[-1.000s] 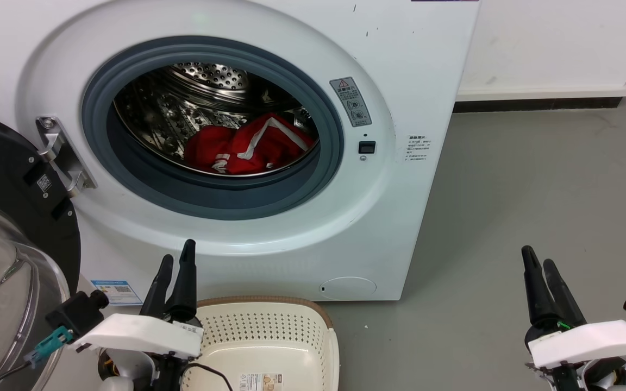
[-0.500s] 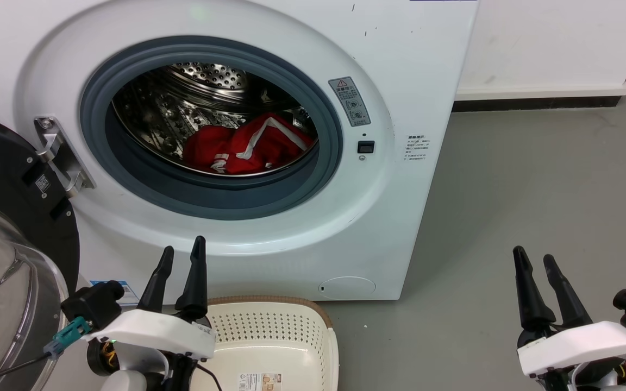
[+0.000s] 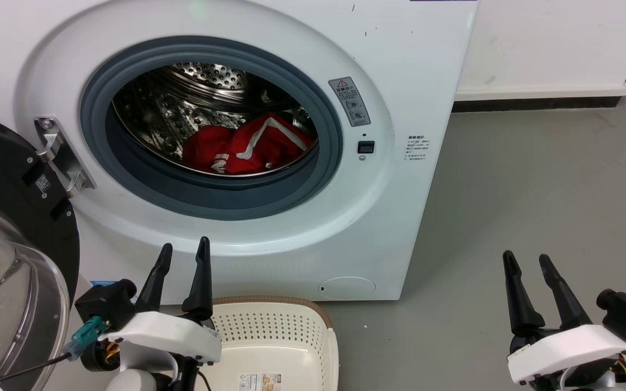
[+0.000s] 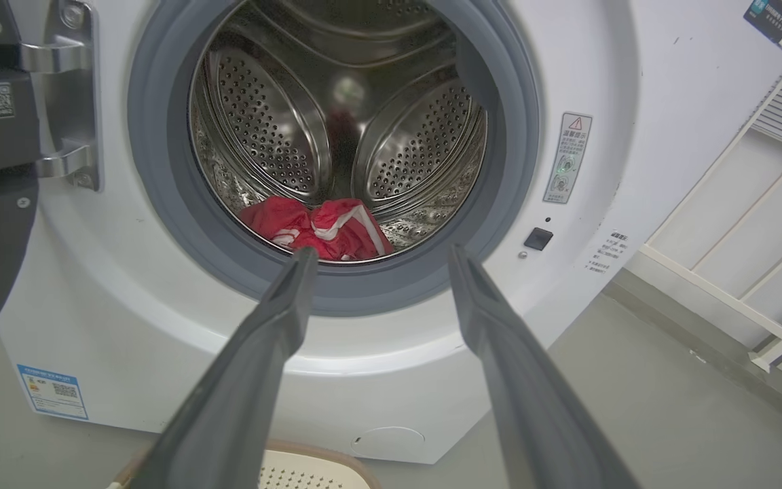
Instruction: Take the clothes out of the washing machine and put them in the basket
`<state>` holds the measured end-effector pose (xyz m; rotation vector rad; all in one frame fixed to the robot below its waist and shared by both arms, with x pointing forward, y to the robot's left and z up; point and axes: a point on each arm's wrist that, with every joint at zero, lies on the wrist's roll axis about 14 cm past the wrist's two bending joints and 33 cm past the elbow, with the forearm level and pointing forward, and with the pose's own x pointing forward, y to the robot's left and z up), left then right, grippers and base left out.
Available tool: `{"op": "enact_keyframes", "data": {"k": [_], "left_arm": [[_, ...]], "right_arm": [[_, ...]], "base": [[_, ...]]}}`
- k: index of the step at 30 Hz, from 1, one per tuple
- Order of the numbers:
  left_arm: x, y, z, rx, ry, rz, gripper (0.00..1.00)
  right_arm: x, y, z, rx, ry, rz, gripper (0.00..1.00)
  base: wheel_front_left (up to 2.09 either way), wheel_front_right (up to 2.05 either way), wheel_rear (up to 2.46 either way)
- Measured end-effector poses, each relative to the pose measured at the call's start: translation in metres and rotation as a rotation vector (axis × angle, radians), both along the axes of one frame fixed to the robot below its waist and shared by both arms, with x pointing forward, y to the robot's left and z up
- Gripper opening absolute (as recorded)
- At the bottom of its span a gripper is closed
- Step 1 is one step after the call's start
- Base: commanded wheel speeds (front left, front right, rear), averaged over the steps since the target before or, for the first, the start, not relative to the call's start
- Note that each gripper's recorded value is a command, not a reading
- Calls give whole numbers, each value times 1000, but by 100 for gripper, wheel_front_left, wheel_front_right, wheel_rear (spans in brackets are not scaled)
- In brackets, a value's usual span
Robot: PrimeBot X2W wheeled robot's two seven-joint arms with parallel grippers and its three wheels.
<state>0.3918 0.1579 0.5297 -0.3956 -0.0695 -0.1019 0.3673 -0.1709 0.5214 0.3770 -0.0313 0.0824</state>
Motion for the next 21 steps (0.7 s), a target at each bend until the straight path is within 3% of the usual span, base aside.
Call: {"op": "enact_keyframes", "data": {"k": [21], "left_arm": [[-2,-2,2,200,-46,13,100]], "right_arm": [[-2,5,1,-203,-24,15,100]], "base": [[0,0,0]]}}
